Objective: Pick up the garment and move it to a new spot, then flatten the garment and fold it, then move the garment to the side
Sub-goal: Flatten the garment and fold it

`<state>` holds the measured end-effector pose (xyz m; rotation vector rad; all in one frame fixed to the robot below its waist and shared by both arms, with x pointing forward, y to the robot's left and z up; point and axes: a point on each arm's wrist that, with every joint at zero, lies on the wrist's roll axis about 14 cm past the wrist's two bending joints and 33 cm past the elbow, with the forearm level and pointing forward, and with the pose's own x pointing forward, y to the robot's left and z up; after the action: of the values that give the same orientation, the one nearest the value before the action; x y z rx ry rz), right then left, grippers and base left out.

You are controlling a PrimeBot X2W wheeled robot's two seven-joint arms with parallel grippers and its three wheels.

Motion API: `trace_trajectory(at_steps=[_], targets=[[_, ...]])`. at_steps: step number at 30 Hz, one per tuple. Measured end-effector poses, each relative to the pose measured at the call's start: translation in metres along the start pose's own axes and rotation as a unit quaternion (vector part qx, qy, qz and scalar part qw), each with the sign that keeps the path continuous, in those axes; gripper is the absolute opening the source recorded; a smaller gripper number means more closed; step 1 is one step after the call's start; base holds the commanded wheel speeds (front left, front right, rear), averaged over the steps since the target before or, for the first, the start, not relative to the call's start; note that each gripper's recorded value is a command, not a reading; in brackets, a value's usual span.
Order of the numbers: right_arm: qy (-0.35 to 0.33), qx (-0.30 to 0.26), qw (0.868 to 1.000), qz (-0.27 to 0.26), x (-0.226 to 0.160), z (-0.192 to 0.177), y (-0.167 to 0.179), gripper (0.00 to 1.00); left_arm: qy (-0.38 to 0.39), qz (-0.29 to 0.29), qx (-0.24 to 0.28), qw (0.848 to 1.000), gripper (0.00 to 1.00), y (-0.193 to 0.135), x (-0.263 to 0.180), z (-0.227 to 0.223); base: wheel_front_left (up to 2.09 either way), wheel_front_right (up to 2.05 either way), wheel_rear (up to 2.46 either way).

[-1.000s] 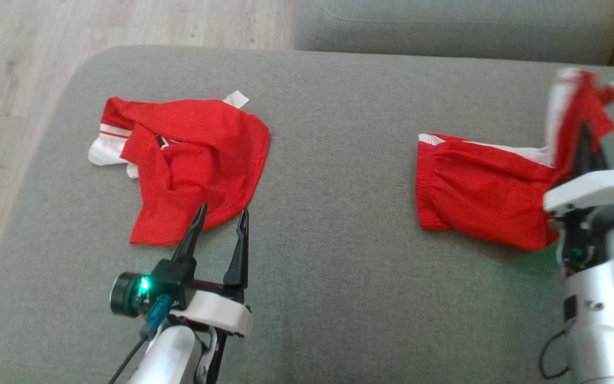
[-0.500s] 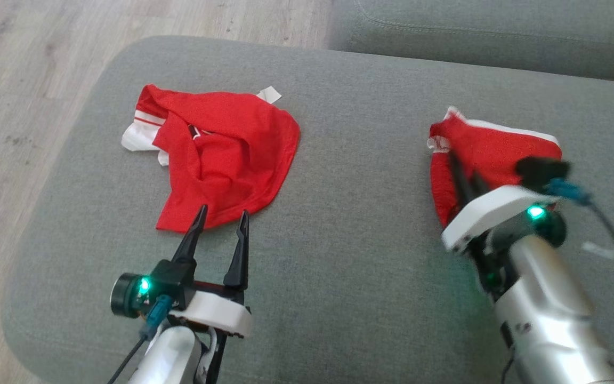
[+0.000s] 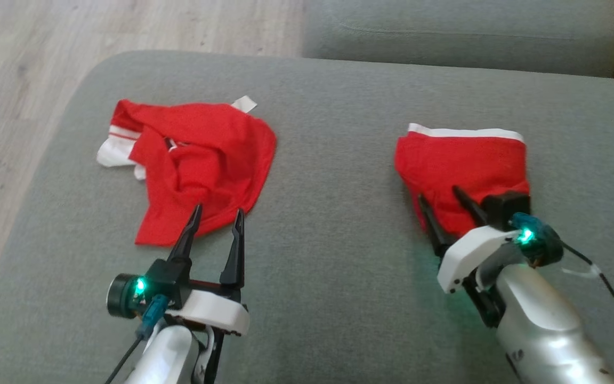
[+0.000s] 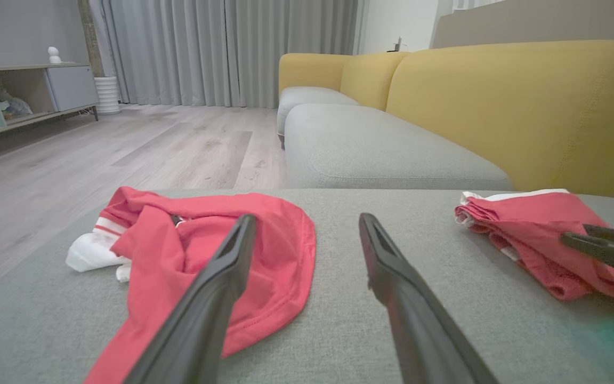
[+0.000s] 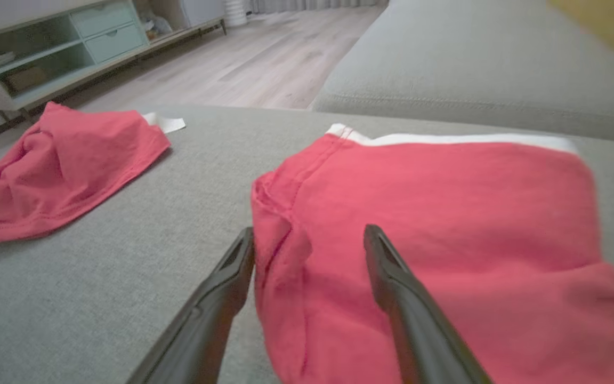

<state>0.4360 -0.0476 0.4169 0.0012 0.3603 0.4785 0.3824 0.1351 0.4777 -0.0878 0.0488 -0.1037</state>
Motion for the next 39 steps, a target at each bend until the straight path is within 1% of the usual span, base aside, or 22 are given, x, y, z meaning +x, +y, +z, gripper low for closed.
trace_trajectory(at_steps=[2, 6, 10, 13, 16, 17, 19, 22, 27, 28, 29, 32, 34, 39], targets=[[-0.021, 0.000, 1.000, -0.015, -0.005, 0.007, -0.010, 1.00, -0.004, -0.008, -0.001, 1.000, 1.00, -0.005, 0.002, 0.003, 0.00, 0.00, 0.00], [-0.076, 0.029, 0.994, -0.072, -0.019, 0.030, -0.046, 1.00, -0.014, -0.025, -0.002, 1.000, 1.00, -0.017, 0.006, 0.009, 0.00, 0.00, 0.00], [-0.137, 0.042, 0.979, -0.142, -0.048, 0.053, -0.089, 1.00, -0.023, -0.042, -0.004, 0.999, 1.00, -0.029, 0.011, 0.015, 0.00, 0.00, 0.00], [-0.187, 0.026, 0.963, -0.191, -0.081, 0.070, -0.113, 1.00, -0.027, -0.050, -0.014, 0.998, 1.00, -0.035, 0.014, 0.018, 0.00, 0.00, 0.00], [-0.210, 0.009, 0.951, -0.226, -0.111, 0.069, -0.120, 1.00, -0.022, -0.059, -0.016, 0.998, 1.00, -0.041, 0.015, 0.015, 0.00, 0.00, 0.00], [-0.208, 0.004, 0.949, -0.237, -0.126, 0.059, -0.118, 1.00, -0.019, -0.063, -0.016, 0.998, 1.00, -0.044, 0.017, 0.013, 0.00, 0.00, 0.00], [-0.200, 0.010, 0.949, -0.243, -0.134, 0.047, -0.116, 1.00, -0.017, -0.064, -0.018, 0.998, 1.00, -0.045, 0.019, 0.011, 0.00, 0.00, 0.00], [-0.194, 0.033, 0.950, -0.242, -0.137, 0.036, -0.113, 1.00, -0.009, -0.067, -0.021, 0.997, 1.00, -0.046, 0.022, 0.005, 0.00, 0.00, 0.00], [-0.200, 0.034, 0.950, -0.237, -0.125, 0.042, -0.116, 1.00, 0.006, -0.068, -0.023, 0.997, 1.00, -0.046, 0.025, -0.007, 0.00, 0.00, 0.00], [-0.201, 0.033, 0.950, -0.235, -0.119, 0.045, -0.117, 0.44, 0.009, -0.066, -0.022, 0.998, 1.00, -0.044, 0.027, -0.009, 0.00, 0.00, 0.00], [-0.203, 0.027, 0.951, -0.230, -0.112, 0.049, -0.117, 0.00, 0.012, -0.063, -0.023, 0.998, 1.00, -0.042, 0.028, -0.011, 0.00, 0.00, 0.00], [-0.200, 0.009, 0.956, -0.213, -0.084, 0.059, -0.117, 0.00, 0.018, -0.056, -0.023, 0.998, 1.00, -0.036, 0.034, -0.016, 0.00, 0.00, 0.00], [-0.182, 0.001, 0.962, -0.201, -0.061, 0.060, -0.116, 0.00, 0.021, -0.052, -0.021, 0.998, 1.00, -0.032, 0.039, -0.019, 0.00, 0.00, 0.00], [-0.112, 0.006, 0.979, -0.169, -0.004, 0.038, -0.110, 0.00, 0.034, -0.036, -0.024, 0.999, 1.00, -0.019, 0.044, -0.029, 0.00, 0.00, 0.00]])
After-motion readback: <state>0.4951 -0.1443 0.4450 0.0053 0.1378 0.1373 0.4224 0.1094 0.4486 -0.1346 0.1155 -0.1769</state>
